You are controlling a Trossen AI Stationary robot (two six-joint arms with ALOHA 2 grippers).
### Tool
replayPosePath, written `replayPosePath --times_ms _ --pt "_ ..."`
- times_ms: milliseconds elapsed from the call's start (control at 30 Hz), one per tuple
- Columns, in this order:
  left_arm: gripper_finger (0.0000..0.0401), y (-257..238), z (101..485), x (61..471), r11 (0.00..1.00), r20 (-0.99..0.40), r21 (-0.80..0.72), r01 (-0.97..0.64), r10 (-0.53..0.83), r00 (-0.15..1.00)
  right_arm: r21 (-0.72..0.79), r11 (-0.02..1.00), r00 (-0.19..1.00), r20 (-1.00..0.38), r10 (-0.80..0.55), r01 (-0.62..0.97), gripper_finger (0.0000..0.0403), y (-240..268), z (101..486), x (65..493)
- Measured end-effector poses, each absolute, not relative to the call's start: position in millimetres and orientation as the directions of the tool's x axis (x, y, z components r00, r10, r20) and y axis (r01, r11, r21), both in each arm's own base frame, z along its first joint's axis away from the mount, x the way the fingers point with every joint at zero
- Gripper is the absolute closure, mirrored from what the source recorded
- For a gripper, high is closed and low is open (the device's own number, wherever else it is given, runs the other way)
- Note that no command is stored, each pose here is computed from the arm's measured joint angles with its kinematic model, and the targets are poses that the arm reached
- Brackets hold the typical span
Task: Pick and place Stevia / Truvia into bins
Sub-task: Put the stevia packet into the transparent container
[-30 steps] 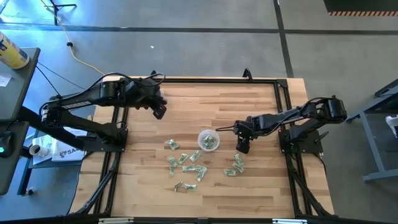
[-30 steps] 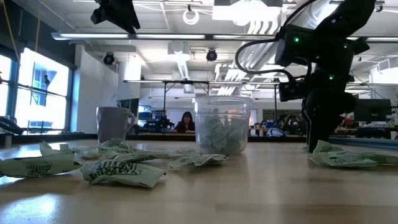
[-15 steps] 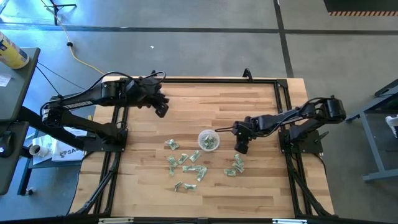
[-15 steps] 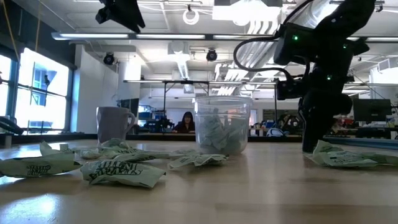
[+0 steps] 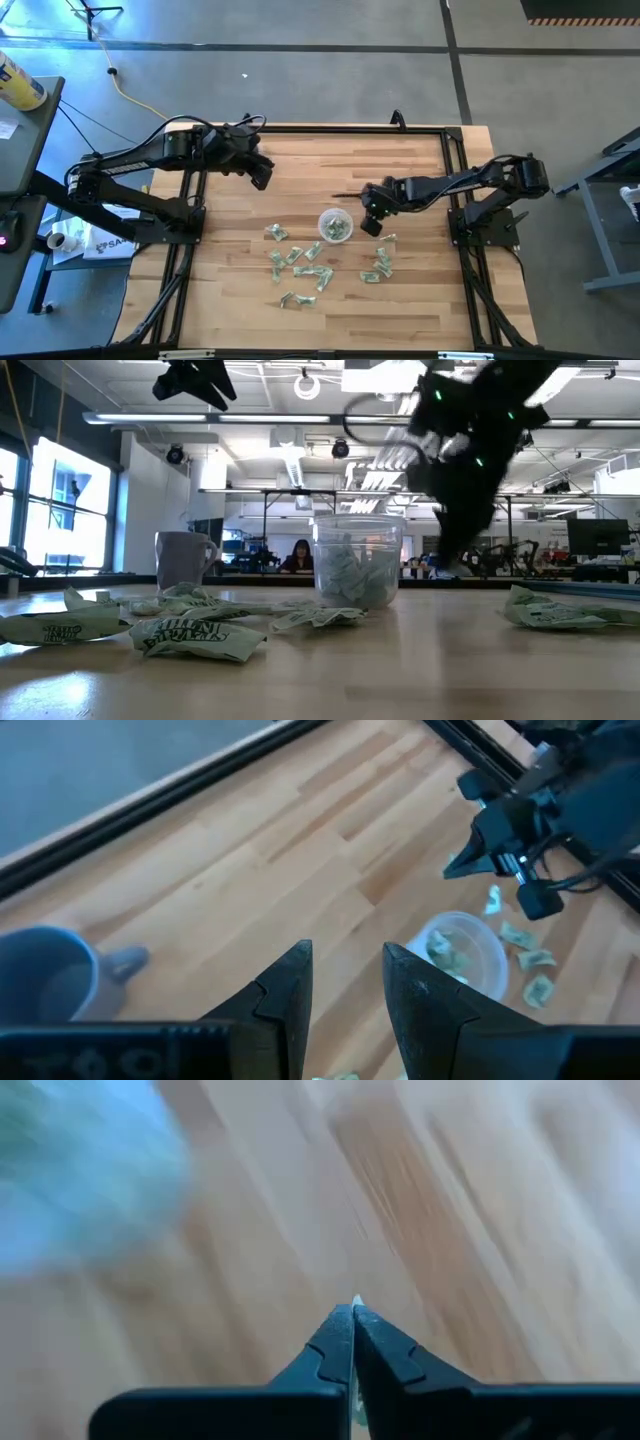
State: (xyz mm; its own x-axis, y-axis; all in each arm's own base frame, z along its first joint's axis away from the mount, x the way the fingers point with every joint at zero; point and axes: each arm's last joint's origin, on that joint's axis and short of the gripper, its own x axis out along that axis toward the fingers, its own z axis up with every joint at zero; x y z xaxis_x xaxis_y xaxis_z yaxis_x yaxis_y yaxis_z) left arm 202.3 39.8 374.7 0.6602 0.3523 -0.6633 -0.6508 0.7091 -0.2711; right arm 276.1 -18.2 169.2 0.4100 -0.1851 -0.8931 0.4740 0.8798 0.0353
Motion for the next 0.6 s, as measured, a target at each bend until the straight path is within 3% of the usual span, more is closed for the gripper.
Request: replayPosePath --times_ms 200,333,500,600 --pt "0.0245 22.9 374.9 204.7 0.724 -0.653 -0.274 -0.633 0.343 0.675 0.053 0.929 0.582 -0.792 -0.185 0.366 0.0402 -19.3 231.1 311.1" --pt "0.0245 9.0 375.2 205.2 0.718 -0.64 -0.282 -0.636 0.353 0.682 0.084 0.964 0.656 -0.747 -0.105 0.251 0.0402 -18.3 255.1 326.6" --pt "0.0245 -9.8 375.4 204.2 0.72 -0.622 -0.287 -0.631 0.361 0.695 0.152 0.983 0.623 -0.78 0.053 0.107 0.0402 -10.0 239.1 346.6" --pt "0.0245 -20.0 374.5 202.0 0.718 -0.621 -0.294 -0.631 0.358 0.697 0.141 0.988 0.582 -0.81 0.077 0.065 0.0402 0.1 223.5 353.2"
